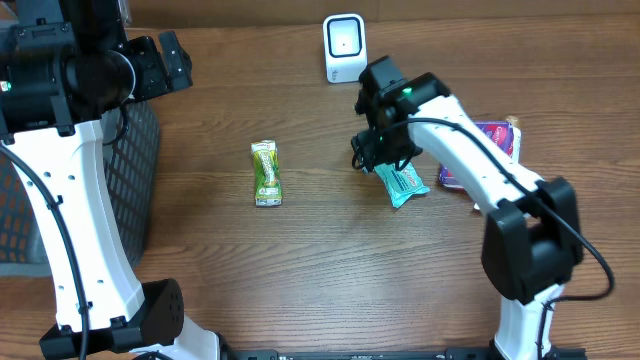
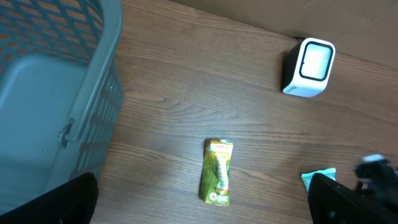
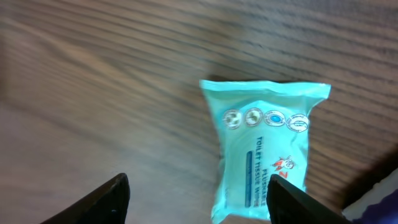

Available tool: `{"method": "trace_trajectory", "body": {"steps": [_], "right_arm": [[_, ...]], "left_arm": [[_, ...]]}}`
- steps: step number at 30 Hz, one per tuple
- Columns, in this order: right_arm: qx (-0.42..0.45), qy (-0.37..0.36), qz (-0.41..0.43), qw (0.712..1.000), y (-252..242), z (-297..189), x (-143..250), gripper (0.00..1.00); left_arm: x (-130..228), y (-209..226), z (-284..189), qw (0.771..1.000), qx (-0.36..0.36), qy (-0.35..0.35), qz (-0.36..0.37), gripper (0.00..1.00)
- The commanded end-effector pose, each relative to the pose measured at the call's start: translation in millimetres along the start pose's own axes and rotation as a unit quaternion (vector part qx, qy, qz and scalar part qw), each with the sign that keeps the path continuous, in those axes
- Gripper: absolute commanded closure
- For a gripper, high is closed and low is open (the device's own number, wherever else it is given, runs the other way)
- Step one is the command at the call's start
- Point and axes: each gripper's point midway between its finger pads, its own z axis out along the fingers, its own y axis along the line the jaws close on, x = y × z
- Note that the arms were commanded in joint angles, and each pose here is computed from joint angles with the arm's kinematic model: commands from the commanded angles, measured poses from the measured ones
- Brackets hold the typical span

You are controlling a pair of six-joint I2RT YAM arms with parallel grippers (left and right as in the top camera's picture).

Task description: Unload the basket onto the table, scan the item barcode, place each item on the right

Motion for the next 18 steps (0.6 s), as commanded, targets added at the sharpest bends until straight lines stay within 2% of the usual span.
{"method": "trace_trajectory", "body": {"steps": [1,5,11,16,18], "right_arm": [[0.089,0.001,-0.030,0.996,-8.6,23.0,-2.9,0.26],[0.157,-0.019,-0.057,0.986,-10.5,30.1,-12.4,0.26],[0.230,0.009,-0.074,0.970,-26.8,57.1,-6.4,0.27],[0.241,0.026,-0.078,0.967,-31.5,73.1,-1.9,0.29],[0.243,0.025,-0.077,0.967,-32.9,74.8,-3.0,0.34]], "left_arm": [[-3.8,-1.8,-2.4,1.000,0.003,-0.008,0.011,0.00],[-3.8,-1.7,-2.4,1.000,0.003,-0.008,0.011,0.00],[-3.8,-1.7,-2.4,1.000,0.003,-0.008,0.011,0.00],[-3.7,-1.9,-2.4,1.000,0.003,-0.008,0.011,0.00],[-3.9,-1.7,-2.4,1.000,0.003,-0.008,0.011,0.00]]}}
